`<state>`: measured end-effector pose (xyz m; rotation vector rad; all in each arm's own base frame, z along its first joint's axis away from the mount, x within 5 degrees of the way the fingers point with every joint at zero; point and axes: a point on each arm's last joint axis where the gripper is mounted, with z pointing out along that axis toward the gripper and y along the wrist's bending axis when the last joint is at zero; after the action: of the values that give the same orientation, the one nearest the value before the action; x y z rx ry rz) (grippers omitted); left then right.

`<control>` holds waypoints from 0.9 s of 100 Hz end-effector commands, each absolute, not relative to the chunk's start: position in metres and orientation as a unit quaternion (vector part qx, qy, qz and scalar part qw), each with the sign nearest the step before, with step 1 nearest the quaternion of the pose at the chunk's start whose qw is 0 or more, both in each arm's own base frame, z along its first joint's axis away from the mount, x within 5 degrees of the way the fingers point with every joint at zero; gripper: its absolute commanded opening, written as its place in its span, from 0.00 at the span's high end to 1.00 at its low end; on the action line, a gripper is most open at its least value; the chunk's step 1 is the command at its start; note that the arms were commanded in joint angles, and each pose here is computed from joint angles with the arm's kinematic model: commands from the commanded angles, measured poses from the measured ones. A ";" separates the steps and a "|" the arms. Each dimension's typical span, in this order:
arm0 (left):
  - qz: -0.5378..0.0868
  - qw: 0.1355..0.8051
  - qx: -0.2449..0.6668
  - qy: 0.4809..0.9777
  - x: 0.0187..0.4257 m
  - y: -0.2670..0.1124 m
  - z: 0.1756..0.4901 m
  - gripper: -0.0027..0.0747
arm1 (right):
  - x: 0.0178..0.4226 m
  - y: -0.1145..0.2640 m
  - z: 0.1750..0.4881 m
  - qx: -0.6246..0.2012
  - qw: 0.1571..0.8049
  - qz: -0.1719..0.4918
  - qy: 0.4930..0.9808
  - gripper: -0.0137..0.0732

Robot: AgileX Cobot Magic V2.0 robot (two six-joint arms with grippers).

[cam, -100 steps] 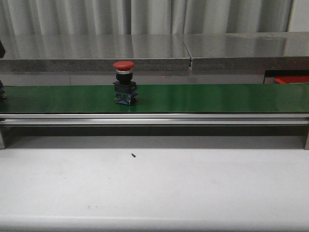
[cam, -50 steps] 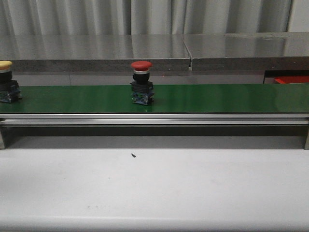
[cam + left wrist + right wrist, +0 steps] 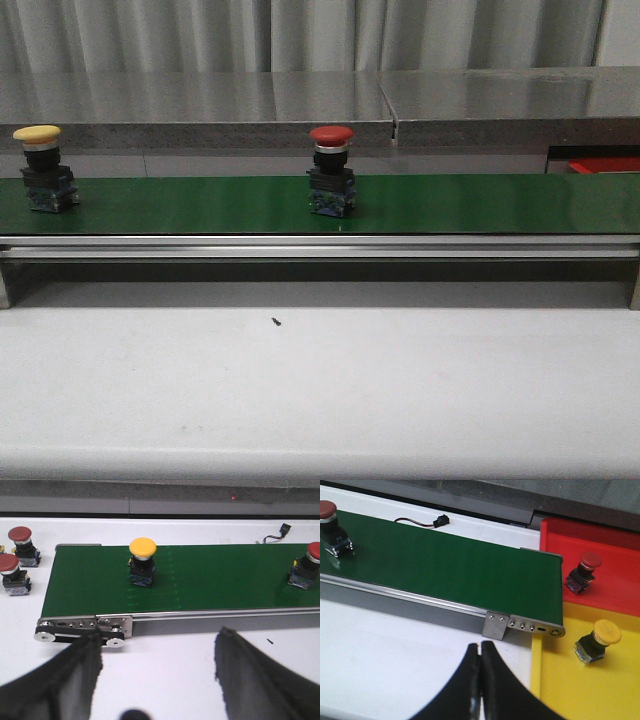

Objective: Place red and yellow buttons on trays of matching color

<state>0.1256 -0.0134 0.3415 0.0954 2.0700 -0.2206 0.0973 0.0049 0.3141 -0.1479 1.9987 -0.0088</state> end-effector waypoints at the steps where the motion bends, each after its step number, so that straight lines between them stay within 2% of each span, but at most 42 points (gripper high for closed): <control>1: -0.099 0.557 0.028 0.824 0.114 -0.015 0.350 0.61 | 0.100 0.004 0.328 -0.061 0.578 -0.011 0.814 0.98; 12: -0.096 0.570 0.028 0.816 0.101 -0.016 0.342 0.89 | 0.099 0.005 0.326 -0.062 0.571 -0.009 0.819 0.97; 16: -0.095 0.575 0.028 0.812 0.097 -0.016 0.340 0.98 | 0.099 0.005 0.325 -0.063 0.564 -0.008 0.823 0.93; 19: -0.094 0.579 0.027 0.809 0.095 -0.016 0.340 0.99 | 0.098 0.005 0.323 -0.065 0.556 -0.006 0.829 0.88; 26: -0.093 0.583 0.027 0.807 0.092 -0.016 0.339 0.99 | 0.097 0.006 0.320 -0.068 0.541 -0.003 0.838 0.70; 38: -0.092 0.584 0.025 0.806 0.093 -0.016 0.338 0.99 | 0.097 0.006 0.320 -0.068 0.540 -0.002 0.839 0.26; 44: -0.093 0.584 0.025 0.806 0.093 -0.016 0.338 0.99 | 0.097 0.006 0.321 -0.067 0.545 -0.003 0.836 0.13; 54: -0.093 0.584 0.025 0.806 0.093 -0.016 0.338 0.99 | 0.100 0.006 0.326 -0.063 0.554 0.000 0.830 0.17; 68: -0.093 0.586 0.024 0.805 0.093 -0.016 0.338 0.99 | 0.120 0.008 0.337 -0.059 0.518 0.026 0.853 0.17; 90: -0.093 0.587 0.023 0.804 0.093 -0.015 0.339 0.99 | 0.181 0.010 0.348 -0.065 0.448 0.045 0.891 0.17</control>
<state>0.0908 -0.0161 0.3241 0.0866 1.9678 -0.2075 0.1566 0.0081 0.3319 -0.1599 2.2435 0.0961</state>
